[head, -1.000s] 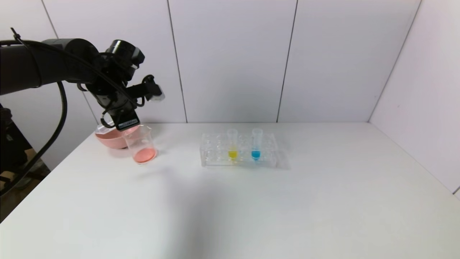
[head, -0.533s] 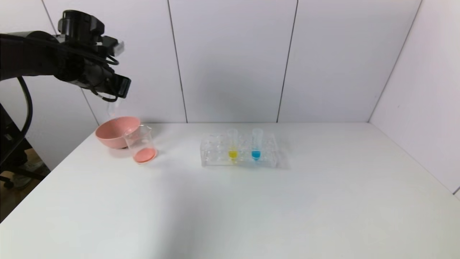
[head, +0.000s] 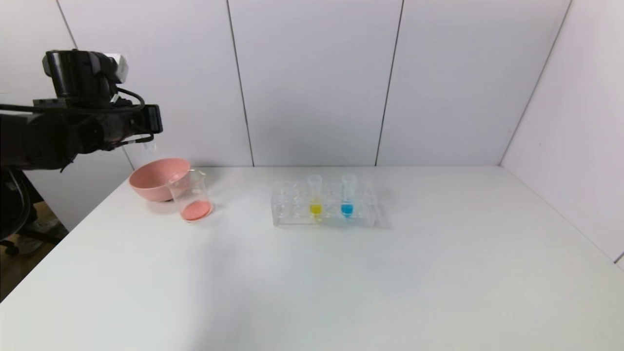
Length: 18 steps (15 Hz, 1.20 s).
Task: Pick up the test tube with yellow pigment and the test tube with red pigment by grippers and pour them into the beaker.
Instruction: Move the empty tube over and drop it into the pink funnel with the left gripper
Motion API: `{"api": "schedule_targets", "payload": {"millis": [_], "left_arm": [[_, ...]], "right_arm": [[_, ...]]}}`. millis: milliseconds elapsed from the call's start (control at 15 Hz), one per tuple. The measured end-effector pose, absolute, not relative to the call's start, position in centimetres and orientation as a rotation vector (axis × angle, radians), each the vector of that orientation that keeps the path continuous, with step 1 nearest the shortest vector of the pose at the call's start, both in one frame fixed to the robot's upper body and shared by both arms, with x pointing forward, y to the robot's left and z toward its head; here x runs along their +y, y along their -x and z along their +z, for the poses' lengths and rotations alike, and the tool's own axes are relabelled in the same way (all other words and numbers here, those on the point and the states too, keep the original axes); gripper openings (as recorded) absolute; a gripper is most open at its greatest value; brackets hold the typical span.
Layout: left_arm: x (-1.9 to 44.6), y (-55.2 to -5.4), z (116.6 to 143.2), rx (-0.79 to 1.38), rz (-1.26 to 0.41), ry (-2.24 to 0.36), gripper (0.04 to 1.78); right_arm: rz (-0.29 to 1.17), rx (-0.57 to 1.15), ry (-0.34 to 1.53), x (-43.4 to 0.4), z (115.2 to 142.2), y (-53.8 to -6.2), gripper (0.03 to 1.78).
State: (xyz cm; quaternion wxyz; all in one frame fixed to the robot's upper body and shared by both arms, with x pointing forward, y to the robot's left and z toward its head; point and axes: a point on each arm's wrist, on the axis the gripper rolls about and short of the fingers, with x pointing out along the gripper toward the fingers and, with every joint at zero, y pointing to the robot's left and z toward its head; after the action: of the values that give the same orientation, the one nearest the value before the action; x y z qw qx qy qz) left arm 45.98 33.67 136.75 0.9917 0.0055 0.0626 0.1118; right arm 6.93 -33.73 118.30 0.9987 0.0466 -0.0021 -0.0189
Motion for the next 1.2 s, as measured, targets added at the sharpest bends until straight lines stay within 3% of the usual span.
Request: {"api": "schedule_targets", "payload": {"millis": [333,1200], "left_arm": [[34.7,-45.1,134.0,-0.084,0.236,0.082,0.44],[39.3,-54.2,126.1,0.008,0.335,0.099,0.44]], "right_arm": [[-0.037,-0.004,-0.093,-33.7,118.3,-6.9,1.71],[-0.038,-0.004,-0.093,-33.7,118.3,-6.9,1.71]]}}
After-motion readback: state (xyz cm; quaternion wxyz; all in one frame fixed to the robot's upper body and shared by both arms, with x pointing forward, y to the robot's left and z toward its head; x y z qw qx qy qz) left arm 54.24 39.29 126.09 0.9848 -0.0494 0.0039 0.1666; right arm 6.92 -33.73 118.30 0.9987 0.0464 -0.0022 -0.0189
